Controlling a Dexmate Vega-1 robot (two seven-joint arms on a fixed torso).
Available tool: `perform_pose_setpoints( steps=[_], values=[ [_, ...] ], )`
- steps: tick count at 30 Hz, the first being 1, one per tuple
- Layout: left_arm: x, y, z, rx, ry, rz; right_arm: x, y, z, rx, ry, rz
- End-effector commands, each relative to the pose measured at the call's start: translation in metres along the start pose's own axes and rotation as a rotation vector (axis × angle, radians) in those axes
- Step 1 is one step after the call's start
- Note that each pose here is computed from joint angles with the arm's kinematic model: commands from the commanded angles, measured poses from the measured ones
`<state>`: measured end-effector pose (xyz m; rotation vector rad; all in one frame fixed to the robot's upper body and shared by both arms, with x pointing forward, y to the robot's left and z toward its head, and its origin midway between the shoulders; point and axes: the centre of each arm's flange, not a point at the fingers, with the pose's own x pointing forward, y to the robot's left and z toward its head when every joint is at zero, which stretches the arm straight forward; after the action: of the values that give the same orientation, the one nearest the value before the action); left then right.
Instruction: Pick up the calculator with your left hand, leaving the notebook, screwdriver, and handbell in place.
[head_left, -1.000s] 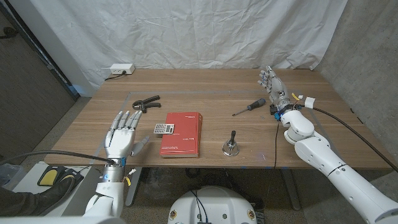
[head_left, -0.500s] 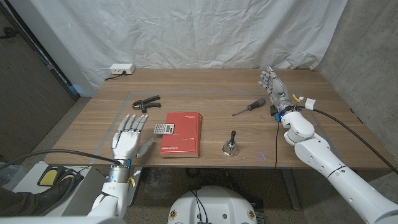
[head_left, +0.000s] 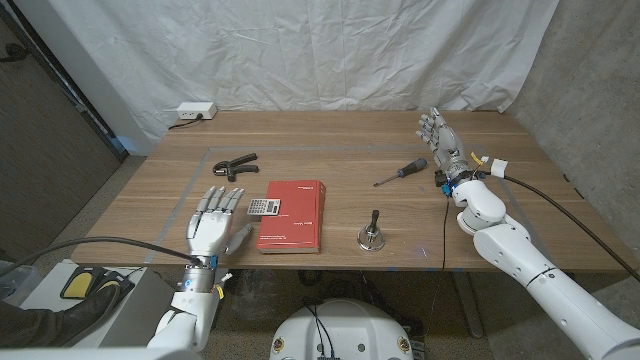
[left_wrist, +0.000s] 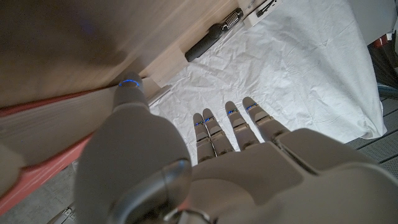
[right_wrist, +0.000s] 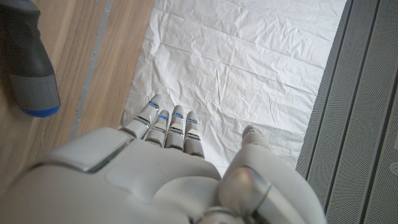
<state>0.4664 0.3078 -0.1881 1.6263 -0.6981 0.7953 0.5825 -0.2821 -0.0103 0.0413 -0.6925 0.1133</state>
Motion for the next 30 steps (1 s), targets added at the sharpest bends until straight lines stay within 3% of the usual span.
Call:
perform_pose_setpoints(
  steps=[1, 30],
  values=[
    [0.003, -0.006, 0.010, -0.031, -0.022, 0.027, -0.002, -0.001, -0.001, -0.002, 0.004, 0.004],
    [0.029, -0.024, 0.025, -0.075, -0.059, 0.044, -0.011, -0.009, 0.008, -0.025, 0.019, -0.004]
  ],
)
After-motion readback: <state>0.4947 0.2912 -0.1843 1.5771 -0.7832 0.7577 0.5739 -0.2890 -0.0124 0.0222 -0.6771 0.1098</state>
